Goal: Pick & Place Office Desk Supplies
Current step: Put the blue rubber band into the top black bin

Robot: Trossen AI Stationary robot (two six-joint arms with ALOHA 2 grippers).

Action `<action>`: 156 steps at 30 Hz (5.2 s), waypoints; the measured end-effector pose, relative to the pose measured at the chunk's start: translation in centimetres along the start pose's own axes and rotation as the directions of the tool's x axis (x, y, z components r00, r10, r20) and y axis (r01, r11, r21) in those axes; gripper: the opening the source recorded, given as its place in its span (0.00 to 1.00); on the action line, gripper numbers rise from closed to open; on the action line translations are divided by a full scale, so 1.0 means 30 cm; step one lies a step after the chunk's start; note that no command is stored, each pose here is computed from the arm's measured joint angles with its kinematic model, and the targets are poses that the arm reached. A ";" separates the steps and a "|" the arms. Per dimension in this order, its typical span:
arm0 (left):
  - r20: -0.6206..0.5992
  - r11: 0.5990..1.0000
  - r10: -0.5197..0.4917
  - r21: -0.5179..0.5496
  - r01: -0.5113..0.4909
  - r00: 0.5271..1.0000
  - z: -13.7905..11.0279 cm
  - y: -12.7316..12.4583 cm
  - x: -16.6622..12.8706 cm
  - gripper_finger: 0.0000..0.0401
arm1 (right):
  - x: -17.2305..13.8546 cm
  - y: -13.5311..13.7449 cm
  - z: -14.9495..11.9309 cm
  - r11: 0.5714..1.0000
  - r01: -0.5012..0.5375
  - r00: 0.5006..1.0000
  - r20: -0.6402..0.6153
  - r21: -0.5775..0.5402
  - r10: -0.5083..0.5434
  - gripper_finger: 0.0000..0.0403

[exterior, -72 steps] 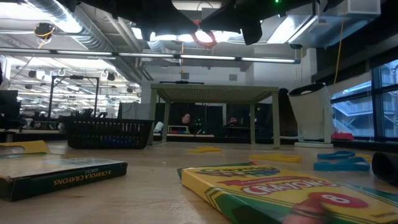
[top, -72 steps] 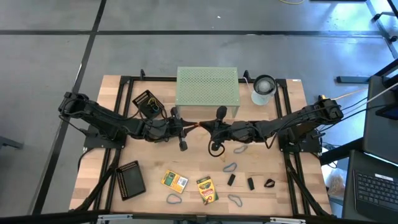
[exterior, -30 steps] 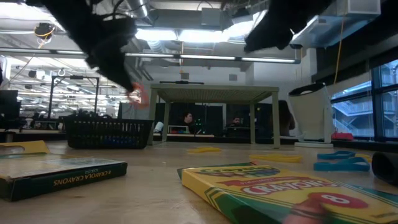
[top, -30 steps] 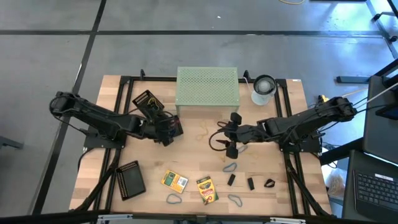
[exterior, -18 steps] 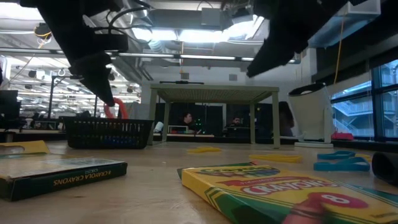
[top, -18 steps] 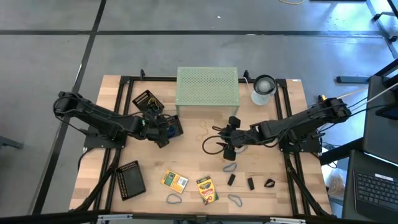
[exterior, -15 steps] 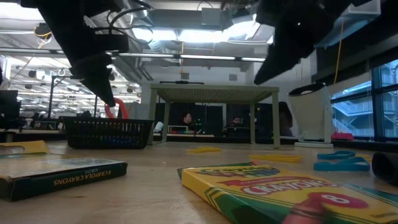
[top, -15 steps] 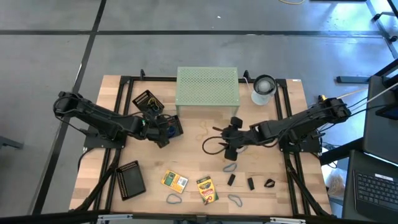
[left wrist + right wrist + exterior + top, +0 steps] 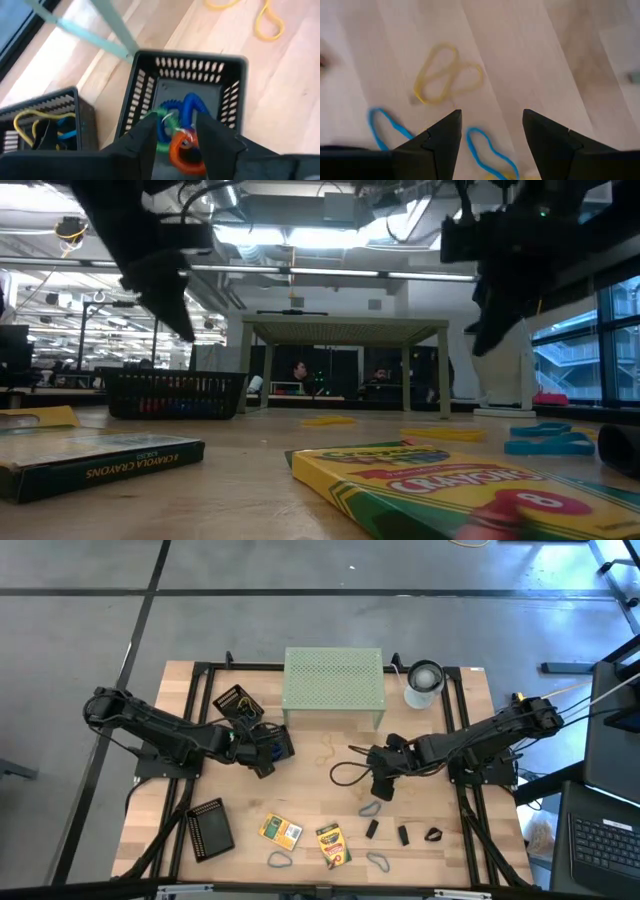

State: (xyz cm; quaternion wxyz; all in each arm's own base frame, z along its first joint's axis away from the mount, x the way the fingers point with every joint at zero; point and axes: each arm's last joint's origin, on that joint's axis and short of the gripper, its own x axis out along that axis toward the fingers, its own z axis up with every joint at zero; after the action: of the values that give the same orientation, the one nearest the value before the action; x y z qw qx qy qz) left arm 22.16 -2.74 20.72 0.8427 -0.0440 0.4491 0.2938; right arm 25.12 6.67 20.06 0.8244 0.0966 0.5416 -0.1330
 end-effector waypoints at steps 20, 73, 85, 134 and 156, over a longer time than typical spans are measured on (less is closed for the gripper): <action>0.227 0.981 -0.193 0.078 0.180 0.955 0.117 -0.095 -0.126 0.35 | 0.124 -0.048 -0.150 0.979 -0.007 0.974 -0.223 -0.203 -0.039 0.46; 0.326 0.956 -0.253 0.226 0.185 0.911 0.155 -0.167 -0.093 0.35 | 0.052 0.020 0.039 0.958 0.162 0.966 0.236 -0.237 -0.106 0.01; 0.444 0.927 -0.329 0.322 0.194 0.834 0.200 -0.242 -0.059 0.35 | -0.071 0.087 0.196 0.943 0.172 0.860 0.511 -0.285 -0.003 0.02; 0.611 0.952 -0.210 0.304 0.018 0.763 0.244 -0.305 0.007 0.01 | -0.105 0.114 0.232 0.923 0.192 0.778 0.625 -0.333 0.064 0.03; 0.472 0.982 -0.145 0.176 0.069 0.870 0.236 -0.228 0.070 0.00 | -0.151 0.097 0.224 0.952 0.141 0.770 0.634 -0.272 0.068 0.48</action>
State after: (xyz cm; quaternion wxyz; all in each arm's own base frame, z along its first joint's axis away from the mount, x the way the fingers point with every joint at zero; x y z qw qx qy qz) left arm 31.88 -5.03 21.98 0.9438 0.0707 0.2429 0.2129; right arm 30.18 7.89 26.92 0.9607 -0.0928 0.2462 -0.0890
